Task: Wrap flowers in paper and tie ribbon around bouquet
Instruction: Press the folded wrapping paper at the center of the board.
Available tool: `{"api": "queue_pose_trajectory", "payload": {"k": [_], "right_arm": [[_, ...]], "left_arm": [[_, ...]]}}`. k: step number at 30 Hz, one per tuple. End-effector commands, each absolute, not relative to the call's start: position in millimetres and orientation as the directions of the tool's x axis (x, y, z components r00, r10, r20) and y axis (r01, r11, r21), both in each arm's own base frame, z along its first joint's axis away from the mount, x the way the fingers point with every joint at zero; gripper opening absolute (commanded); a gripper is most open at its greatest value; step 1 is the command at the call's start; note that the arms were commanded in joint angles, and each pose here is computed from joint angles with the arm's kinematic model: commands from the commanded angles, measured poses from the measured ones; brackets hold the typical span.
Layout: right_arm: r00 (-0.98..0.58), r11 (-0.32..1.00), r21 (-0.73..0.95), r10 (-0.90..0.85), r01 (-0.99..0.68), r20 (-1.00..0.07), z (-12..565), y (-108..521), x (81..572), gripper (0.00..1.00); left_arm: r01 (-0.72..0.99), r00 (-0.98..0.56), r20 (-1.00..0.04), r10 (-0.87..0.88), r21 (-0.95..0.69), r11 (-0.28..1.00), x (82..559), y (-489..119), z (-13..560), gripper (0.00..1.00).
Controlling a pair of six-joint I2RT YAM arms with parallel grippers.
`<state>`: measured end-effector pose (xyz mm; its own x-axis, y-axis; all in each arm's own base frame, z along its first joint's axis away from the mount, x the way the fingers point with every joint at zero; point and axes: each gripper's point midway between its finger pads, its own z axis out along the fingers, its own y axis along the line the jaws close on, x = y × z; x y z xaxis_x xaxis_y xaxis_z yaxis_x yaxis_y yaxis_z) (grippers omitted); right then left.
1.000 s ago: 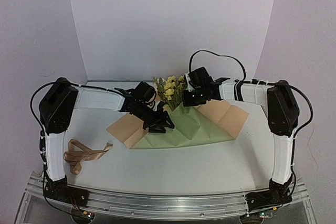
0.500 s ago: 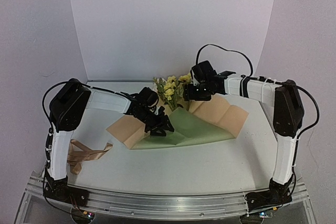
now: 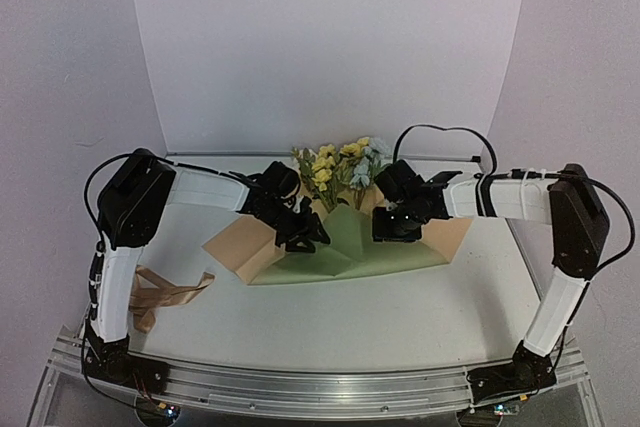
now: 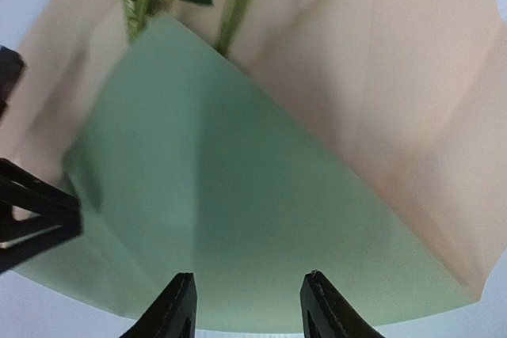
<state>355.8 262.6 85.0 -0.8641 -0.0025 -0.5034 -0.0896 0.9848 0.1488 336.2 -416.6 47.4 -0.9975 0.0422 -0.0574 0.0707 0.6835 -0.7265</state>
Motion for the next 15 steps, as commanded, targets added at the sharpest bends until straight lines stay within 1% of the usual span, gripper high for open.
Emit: {"api": "queue_pose_trajectory", "payload": {"k": [1,7,15], "right_arm": [[-0.866,0.992,0.108,0.105,0.059,-0.490,61.9,241.9,348.5,0.45],[-0.859,0.987,0.084,0.158,0.134,-0.488,48.3,234.2,329.4,0.45],[-0.872,0.978,0.084,0.210,0.193,-0.443,26.9,229.5,302.3,0.45]], "left_arm": [[0.117,-0.993,-0.102,0.062,-0.743,0.659,344.4,-424.9,64.0,0.49],[0.122,-0.992,-0.098,0.074,-0.744,0.657,343.0,-425.3,63.2,0.49],[0.123,-0.992,-0.090,0.085,-0.747,0.653,341.9,-426.9,59.3,0.49]]}}
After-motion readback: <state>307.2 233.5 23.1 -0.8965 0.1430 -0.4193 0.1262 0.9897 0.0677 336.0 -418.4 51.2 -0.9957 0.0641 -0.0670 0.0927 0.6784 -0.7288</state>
